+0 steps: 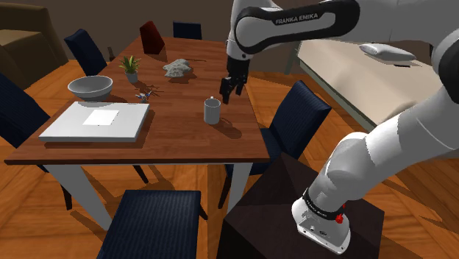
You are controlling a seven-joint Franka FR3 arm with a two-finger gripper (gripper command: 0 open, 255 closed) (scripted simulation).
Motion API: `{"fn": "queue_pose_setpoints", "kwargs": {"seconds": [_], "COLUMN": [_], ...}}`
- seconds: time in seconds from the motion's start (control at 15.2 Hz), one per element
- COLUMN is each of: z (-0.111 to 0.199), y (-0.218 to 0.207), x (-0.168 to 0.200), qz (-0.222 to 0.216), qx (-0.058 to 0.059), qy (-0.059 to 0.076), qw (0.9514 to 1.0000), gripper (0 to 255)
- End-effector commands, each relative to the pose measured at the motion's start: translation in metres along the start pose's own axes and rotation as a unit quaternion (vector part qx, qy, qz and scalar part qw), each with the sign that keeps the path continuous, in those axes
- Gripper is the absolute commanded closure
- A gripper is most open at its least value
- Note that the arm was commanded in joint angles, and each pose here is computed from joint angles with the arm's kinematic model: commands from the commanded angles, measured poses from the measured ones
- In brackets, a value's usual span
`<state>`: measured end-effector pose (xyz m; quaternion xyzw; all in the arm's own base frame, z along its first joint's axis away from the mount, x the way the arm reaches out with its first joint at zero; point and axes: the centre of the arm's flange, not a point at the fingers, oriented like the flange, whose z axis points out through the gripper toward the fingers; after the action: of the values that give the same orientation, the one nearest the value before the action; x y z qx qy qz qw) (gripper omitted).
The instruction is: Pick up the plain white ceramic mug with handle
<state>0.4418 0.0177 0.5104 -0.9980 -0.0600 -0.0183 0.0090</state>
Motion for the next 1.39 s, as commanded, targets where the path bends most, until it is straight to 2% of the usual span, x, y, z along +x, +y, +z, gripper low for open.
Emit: {"fn": "queue_pose_setpoints", "kwargs": {"seconds": [0.0,0.73,1.32], "z": [0.016,0.102,0.147], "y": [0.003,0.027,0.028], "x": [0.021,0.133,0.137], "qz": [0.0,0.003,0.003], "qx": [-0.003,-0.02,-0.02], "qy": [0.001,0.005,0.006], "qw": [1.0,0.9998,0.9998], "gripper": [0,0,0]}}
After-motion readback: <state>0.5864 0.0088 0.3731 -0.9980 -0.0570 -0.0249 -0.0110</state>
